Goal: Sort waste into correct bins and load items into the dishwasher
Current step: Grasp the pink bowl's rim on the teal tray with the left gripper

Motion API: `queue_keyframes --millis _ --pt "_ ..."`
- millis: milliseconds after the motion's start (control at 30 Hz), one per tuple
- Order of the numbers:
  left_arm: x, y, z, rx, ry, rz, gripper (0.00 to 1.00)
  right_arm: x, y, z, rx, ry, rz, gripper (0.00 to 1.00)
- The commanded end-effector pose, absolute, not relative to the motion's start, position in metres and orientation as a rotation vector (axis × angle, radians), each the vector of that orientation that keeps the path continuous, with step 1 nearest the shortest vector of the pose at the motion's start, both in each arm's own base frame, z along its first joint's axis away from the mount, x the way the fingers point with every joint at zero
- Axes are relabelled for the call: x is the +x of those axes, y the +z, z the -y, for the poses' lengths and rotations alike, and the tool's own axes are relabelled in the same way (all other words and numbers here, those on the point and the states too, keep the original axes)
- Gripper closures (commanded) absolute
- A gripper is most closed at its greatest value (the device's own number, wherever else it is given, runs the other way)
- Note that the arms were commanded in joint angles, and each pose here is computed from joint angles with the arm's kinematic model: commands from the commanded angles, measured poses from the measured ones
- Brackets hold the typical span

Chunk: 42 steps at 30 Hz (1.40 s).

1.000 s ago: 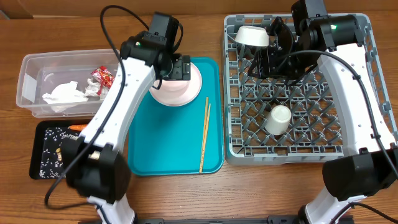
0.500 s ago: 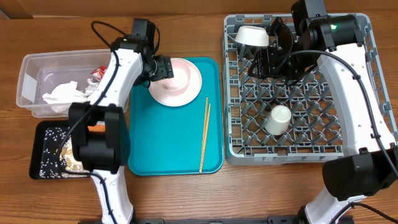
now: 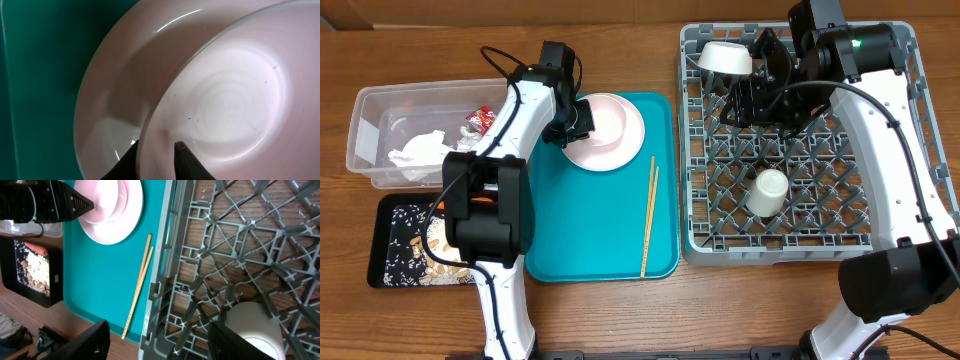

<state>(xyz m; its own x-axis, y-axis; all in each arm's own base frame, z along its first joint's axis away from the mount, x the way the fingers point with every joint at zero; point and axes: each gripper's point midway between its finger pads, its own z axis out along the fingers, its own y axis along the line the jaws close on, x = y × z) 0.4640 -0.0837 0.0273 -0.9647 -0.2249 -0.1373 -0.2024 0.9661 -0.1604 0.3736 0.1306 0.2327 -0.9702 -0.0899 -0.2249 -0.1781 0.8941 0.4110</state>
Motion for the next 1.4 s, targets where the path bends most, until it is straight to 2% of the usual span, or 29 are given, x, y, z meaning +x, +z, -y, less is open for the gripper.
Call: queue_keyframes --millis 0,67,400,567,667,967,1233,1300,1367 --pt "0.477 0.058 0.082 -0.334 -0.258 -2.891 0.85 0.374 0.234 -0.130 -0.204 0.640 -2.857 0.34" --pt "0.477 0.068 0.082 -0.328 -0.262 -2.874 0.96 0.374 0.234 -0.130 -0.203 0.641 -2.857 0.34" --pt "0.467 0.154 0.088 -0.261 -0.282 -2.723 0.96 0.369 0.233 -0.130 -0.199 0.649 -2.875 0.33" --pt "0.447 0.188 0.111 -0.178 -0.309 -2.693 0.96 0.363 0.242 -0.148 -0.219 0.827 -2.849 0.32" --pt "0.436 0.190 0.128 -0.124 -0.322 -2.714 0.96 0.363 0.248 -0.157 -0.233 0.914 -2.817 0.34" --pt "0.411 0.186 0.178 0.039 -0.345 -2.758 0.96 0.369 0.241 -0.181 -0.340 0.912 -2.767 0.40" --pt "0.396 0.182 0.187 0.078 -0.353 -2.806 0.96 0.374 0.219 -0.208 -0.471 0.767 -2.736 0.47" --pt "0.395 0.183 0.188 0.085 -0.363 -2.808 0.96 0.376 0.212 -0.212 -0.490 0.728 -2.734 0.53" --pt "0.395 0.183 0.188 0.085 -0.364 -2.809 0.96 0.379 0.203 -0.208 -0.476 0.636 -2.748 0.53"
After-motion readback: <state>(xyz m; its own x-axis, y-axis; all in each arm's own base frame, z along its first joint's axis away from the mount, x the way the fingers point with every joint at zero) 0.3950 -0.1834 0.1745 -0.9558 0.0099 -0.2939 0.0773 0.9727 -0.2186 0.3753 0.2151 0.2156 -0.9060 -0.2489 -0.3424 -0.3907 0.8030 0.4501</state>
